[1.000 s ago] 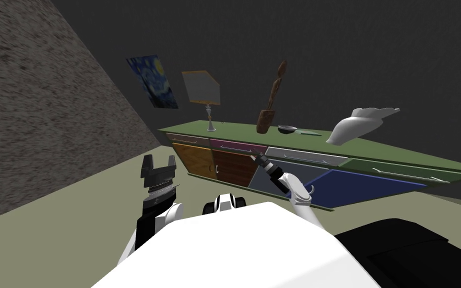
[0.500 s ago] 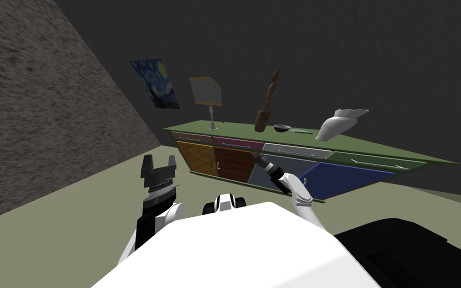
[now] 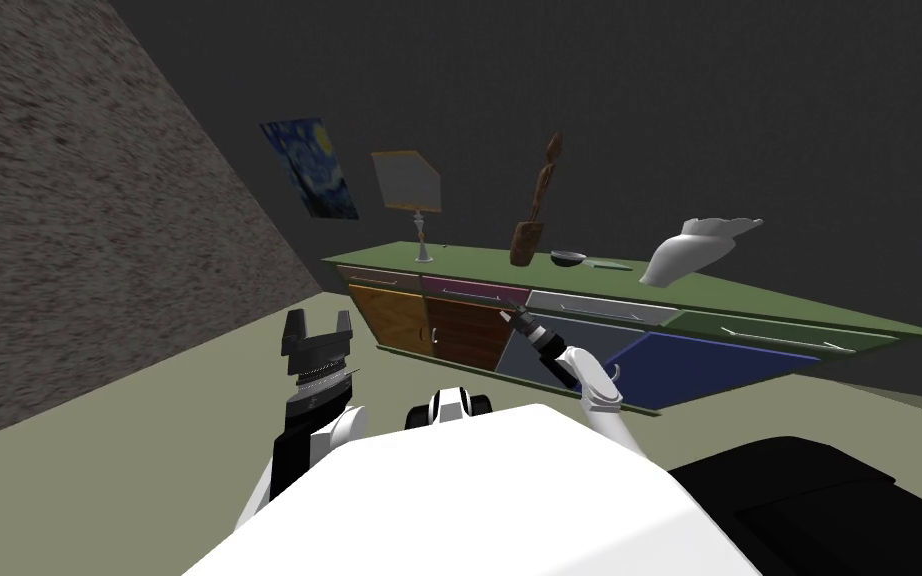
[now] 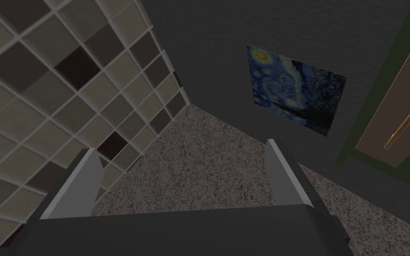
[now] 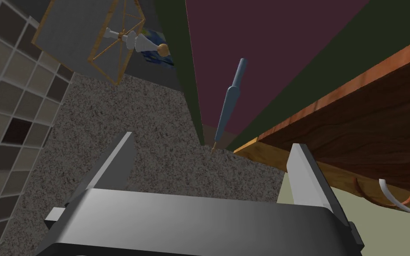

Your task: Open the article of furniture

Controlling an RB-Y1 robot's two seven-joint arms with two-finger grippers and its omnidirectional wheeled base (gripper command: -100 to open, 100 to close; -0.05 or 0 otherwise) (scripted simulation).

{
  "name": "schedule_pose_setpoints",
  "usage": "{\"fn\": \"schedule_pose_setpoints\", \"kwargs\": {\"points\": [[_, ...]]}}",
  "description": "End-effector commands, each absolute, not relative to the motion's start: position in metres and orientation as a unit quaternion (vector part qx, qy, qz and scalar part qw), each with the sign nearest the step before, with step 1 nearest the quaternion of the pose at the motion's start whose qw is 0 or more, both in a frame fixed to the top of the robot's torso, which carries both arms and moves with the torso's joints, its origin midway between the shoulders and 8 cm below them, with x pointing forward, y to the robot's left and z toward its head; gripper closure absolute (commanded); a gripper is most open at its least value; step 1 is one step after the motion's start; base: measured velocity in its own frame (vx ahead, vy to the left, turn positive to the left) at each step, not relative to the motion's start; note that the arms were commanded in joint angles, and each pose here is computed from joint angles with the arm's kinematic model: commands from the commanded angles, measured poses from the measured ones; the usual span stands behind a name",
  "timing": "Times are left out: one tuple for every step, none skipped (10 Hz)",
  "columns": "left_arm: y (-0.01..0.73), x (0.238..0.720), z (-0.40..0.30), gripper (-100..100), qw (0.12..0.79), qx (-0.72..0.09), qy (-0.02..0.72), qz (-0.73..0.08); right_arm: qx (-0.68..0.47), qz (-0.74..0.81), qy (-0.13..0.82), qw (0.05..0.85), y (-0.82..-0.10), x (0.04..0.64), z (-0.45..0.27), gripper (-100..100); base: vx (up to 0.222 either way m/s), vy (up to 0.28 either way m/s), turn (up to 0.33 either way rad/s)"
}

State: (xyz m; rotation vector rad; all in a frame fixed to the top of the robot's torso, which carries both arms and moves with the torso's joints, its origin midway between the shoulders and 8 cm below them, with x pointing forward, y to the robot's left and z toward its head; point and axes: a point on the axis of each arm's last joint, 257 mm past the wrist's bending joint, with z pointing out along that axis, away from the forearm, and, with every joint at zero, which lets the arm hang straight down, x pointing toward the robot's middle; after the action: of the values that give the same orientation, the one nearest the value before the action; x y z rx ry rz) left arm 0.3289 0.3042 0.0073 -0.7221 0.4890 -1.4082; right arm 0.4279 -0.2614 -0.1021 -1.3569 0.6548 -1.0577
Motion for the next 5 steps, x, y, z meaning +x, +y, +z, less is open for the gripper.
{"fn": "schedule_pose_setpoints", "kwargs": {"points": [[0.304, 0.329, 0.007, 0, 0.676, -0.321, 0.217, -0.626, -0.586, -0.458, 0.284, 0.604, -0.262, 0.429, -0.104, -100, 0.068, -0.035, 0.012], [0.304, 0.329, 0.007, 0, 0.676, -0.321, 0.217, -0.626, -0.584, -0.464, 0.290, 0.600, -0.272, 0.439, -0.102, -100, -0.011, 0.011, 0.112], [0.304, 0.329, 0.007, 0, 0.676, -0.321, 0.217, -0.627, -0.582, -0.468, 0.294, 0.597, -0.280, 0.445, -0.100, -100, -0.054, 0.033, 0.207], [0.304, 0.329, 0.007, 0, 0.676, -0.321, 0.217, -0.627, -0.581, -0.470, 0.296, 0.595, -0.284, 0.449, -0.099, -100, -0.058, 0.037, 0.114], [0.304, 0.329, 0.007, 0, 0.676, -0.321, 0.217, -0.627, -0.578, -0.474, 0.300, 0.592, -0.291, 0.455, -0.097, -100, -0.046, 0.037, 0.101]]}}
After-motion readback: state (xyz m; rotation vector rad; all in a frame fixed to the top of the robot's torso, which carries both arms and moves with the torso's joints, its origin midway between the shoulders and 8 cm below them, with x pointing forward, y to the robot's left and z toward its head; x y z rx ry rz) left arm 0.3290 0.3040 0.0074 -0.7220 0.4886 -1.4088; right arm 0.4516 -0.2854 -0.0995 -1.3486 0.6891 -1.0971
